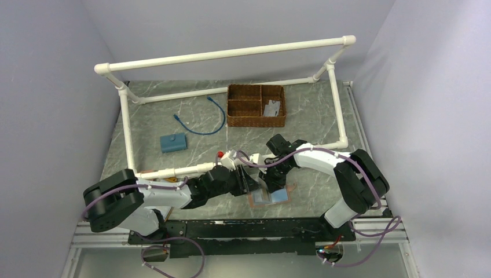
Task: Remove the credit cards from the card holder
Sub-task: Remove the credit card from the card holder.
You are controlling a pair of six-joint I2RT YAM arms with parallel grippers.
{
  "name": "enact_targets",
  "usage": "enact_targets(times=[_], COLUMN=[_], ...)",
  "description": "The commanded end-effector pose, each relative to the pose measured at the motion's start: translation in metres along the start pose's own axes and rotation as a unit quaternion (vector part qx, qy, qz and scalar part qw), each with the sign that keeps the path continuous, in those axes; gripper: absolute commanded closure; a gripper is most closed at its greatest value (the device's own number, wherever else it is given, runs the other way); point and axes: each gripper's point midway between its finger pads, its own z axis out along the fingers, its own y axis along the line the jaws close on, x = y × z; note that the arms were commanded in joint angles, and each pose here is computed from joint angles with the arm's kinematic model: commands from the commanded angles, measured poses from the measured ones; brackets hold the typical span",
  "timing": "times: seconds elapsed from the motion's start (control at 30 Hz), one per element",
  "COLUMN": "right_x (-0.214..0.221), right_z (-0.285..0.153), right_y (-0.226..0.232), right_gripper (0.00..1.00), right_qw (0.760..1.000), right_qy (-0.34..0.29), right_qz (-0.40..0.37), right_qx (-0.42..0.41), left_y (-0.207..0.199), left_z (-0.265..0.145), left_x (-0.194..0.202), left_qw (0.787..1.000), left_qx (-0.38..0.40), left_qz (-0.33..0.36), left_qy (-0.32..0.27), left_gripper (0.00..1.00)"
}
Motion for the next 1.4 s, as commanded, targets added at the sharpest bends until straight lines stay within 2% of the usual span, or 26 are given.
enact_targets(times=[0.0,0.53,0.97,1.17,1.37], right_x=[-0.010,-0.010,-0.009,-0.009,-0.010], right_z=[-0.001,-0.001,0.000,0.000,-0.001], right_y=[-0.004,-0.004,-0.004,-0.004,-0.005], right_gripper=[0.94,0.94,0.94,0.94,0.94], right_qw=[1.000,1.000,1.000,1.000,1.000], right_qy=[-0.006,-0.008,-0.005,-0.005,-0.006], right_qz=[-0.005,-0.006,-0.005,-0.005,-0.006], right_qx=[0.007,0.007,0.007,0.007,0.007], left_y=[-0.008,-0.016,-0.020,-0.013,0.006], left_z=[0.004,0.000,0.014,0.012,0.016], left_x=[0.000,0.000,0.007,0.007,0.014], left_qw=[1.000,0.999,0.998,0.999,0.999], left_qx=[0.021,0.035,0.059,0.038,-0.008], left_qz=[0.004,0.007,0.000,-0.001,-0.008], left_qy=[-0.002,-0.001,0.012,0.013,0.030], left_gripper=[0.57,0.61,0.77,0.77,0.72])
